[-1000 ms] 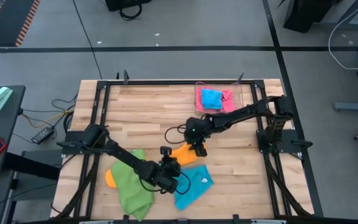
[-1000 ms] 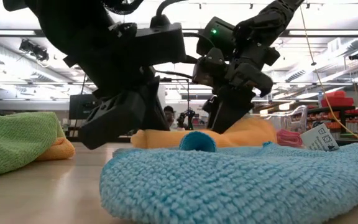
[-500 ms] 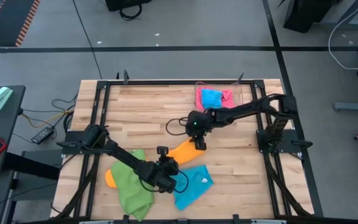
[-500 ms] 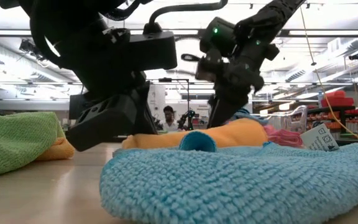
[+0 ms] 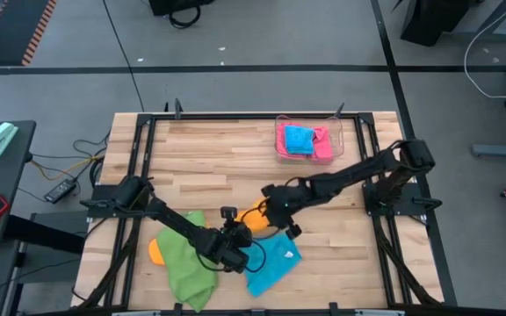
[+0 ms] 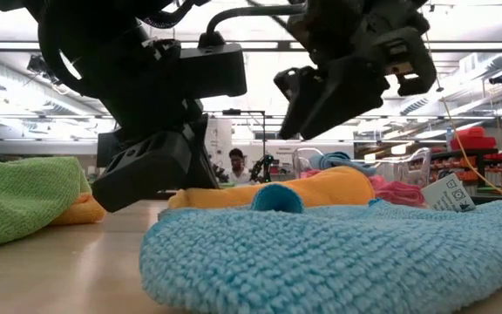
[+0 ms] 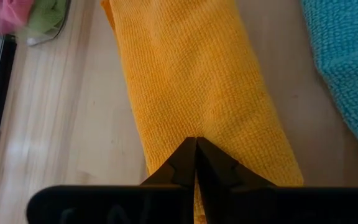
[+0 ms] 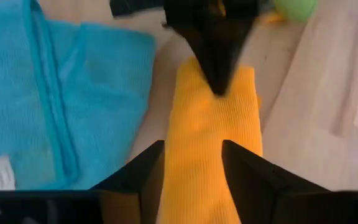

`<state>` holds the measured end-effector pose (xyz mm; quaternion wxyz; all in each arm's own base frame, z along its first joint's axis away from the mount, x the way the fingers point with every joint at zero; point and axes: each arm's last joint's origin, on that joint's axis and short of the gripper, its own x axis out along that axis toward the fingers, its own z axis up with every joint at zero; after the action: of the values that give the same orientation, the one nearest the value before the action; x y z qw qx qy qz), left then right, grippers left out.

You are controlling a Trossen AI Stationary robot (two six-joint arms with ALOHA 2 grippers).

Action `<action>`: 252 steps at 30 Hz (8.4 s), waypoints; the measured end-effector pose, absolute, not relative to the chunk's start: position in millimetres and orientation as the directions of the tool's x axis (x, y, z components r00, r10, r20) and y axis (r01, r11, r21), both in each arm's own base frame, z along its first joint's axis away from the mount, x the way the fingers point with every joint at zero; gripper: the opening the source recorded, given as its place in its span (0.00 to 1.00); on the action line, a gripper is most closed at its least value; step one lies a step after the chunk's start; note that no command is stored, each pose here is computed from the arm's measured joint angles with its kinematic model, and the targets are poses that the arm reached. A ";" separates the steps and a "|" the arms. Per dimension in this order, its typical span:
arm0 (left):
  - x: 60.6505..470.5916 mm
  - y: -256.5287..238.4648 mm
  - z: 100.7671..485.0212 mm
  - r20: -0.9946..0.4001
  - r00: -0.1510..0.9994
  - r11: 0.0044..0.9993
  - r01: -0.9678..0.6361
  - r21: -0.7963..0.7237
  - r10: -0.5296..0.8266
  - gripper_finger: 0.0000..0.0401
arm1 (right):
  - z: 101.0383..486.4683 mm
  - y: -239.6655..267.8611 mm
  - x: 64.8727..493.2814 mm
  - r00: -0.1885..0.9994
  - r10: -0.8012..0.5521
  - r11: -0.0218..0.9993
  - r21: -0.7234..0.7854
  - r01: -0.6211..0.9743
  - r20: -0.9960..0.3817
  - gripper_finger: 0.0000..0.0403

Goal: Fold microfiber towels
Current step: Fold the right yellow towel

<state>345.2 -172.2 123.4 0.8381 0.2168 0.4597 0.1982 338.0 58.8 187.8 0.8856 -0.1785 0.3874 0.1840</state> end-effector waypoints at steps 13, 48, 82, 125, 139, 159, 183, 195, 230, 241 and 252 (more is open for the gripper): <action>337.6 -180.4 127.0 -0.674 0.507 0.813 -0.101 0.573 0.538 0.02 | 156.3 91.3 339.5 0.681 0.099 0.855 -0.288 -0.431 -0.725 0.67; 345.9 -162.0 120.9 -0.737 0.440 0.852 -0.367 0.374 0.513 0.02 | 128.9 104.5 318.8 0.803 -0.041 0.681 -0.605 -0.413 -0.594 0.68; 349.2 -157.1 120.6 -0.743 0.435 0.847 -0.410 0.339 0.509 0.03 | 128.0 104.4 318.4 0.797 -0.040 0.673 -0.606 -0.425 -0.603 0.68; 349.5 -158.6 120.4 -0.741 0.443 0.845 -0.428 0.320 0.505 0.05 | 100.1 71.7 339.9 0.745 -0.194 0.555 -0.698 -0.453 -0.638 0.32; 333.1 -174.0 163.2 -0.726 0.523 0.894 -0.298 0.336 0.447 0.11 | 117.3 68.8 330.8 0.721 -0.143 0.661 -0.608 -0.441 -0.678 0.11; 356.1 -165.1 153.0 -0.684 0.582 0.896 -0.338 0.287 0.438 0.66 | 135.8 57.6 337.6 0.682 -0.123 0.888 -0.387 -0.249 -0.721 0.10; 365.5 -147.9 129.0 -0.679 0.520 0.854 -0.259 0.452 0.518 0.70 | 137.5 60.4 338.1 0.664 -0.034 0.956 -0.217 -0.195 -0.747 0.10; 359.5 -142.7 126.1 -0.716 0.457 0.846 -0.212 0.490 0.529 0.64 | 138.2 61.0 338.4 0.665 -0.006 0.961 -0.188 -0.202 -0.747 0.10; 363.1 -142.8 146.0 -0.770 0.505 0.905 -0.363 0.221 0.390 0.13 | 143.0 97.8 334.0 0.818 -0.033 0.852 -0.445 -0.278 -0.574 0.65; 363.2 -144.0 149.3 -0.763 0.520 0.907 -0.369 0.205 0.384 0.13 | 134.8 75.3 333.4 0.749 -0.056 0.840 -0.436 -0.322 -0.661 0.61; 364.3 -144.7 150.0 -0.757 0.531 0.911 -0.357 0.207 0.380 0.13 | 113.9 75.0 338.5 0.725 -0.038 0.832 -0.424 -0.358 -0.688 0.60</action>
<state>364.3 -144.7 150.0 0.8748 0.0133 0.4360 0.2107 338.5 75.0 113.9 0.8868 -0.2756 0.3599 0.0902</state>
